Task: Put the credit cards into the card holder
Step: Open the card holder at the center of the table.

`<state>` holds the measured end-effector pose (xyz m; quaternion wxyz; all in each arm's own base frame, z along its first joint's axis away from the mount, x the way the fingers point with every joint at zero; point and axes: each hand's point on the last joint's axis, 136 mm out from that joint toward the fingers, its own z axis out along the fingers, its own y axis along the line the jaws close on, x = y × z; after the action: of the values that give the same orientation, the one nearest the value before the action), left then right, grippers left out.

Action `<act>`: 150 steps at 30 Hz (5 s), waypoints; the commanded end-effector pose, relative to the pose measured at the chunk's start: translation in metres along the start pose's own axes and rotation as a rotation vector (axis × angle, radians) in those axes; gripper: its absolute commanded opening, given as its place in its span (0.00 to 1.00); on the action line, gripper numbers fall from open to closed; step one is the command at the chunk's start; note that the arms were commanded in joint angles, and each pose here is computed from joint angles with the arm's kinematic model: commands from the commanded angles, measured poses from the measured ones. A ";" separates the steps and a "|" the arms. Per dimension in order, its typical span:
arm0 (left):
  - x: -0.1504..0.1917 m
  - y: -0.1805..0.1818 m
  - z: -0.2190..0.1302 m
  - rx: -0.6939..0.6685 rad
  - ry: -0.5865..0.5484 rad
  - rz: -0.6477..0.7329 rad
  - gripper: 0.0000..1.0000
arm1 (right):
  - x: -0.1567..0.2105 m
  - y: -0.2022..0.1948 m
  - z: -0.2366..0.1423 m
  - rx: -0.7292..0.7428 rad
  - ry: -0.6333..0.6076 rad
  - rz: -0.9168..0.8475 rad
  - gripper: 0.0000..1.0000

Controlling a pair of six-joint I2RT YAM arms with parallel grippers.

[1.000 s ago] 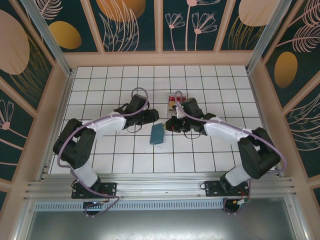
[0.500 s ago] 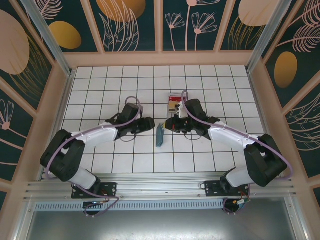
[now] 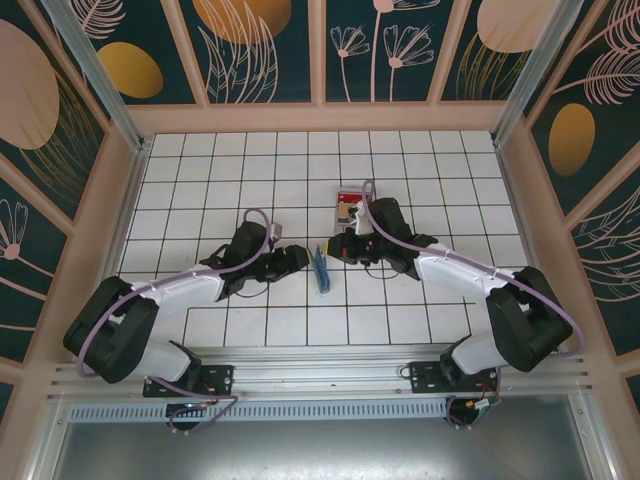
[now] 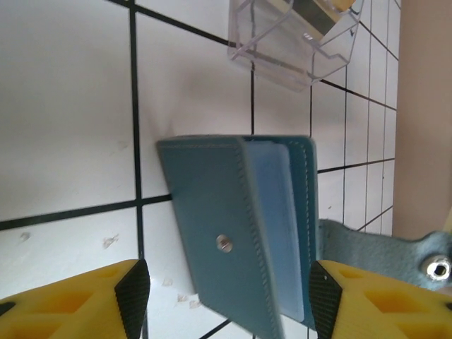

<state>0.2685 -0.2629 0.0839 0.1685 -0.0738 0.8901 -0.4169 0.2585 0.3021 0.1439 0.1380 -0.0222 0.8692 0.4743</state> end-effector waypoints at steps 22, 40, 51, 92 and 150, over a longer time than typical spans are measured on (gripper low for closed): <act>0.001 0.006 0.031 -0.017 0.042 0.000 0.28 | 0.003 0.002 0.000 -0.024 -0.006 0.003 0.05; 0.000 0.030 0.025 -0.133 0.007 0.020 0.07 | 0.000 -0.020 -0.017 0.019 -0.057 0.039 0.05; 0.005 0.047 0.028 -0.192 0.021 0.023 0.09 | 0.018 -0.095 -0.030 0.210 -0.090 0.135 0.11; -0.017 0.026 0.026 -0.203 -0.010 0.080 0.17 | -0.002 -0.010 -0.016 0.168 -0.014 -0.116 0.33; -0.064 0.006 -0.041 -0.263 -0.340 0.100 0.48 | -0.009 -0.039 0.046 0.449 0.046 -0.191 0.27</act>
<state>0.3090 -0.2091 0.1097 0.3195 -0.1240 0.9009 -0.2664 0.2857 0.3190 0.0813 0.1624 -0.0827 0.9534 0.2403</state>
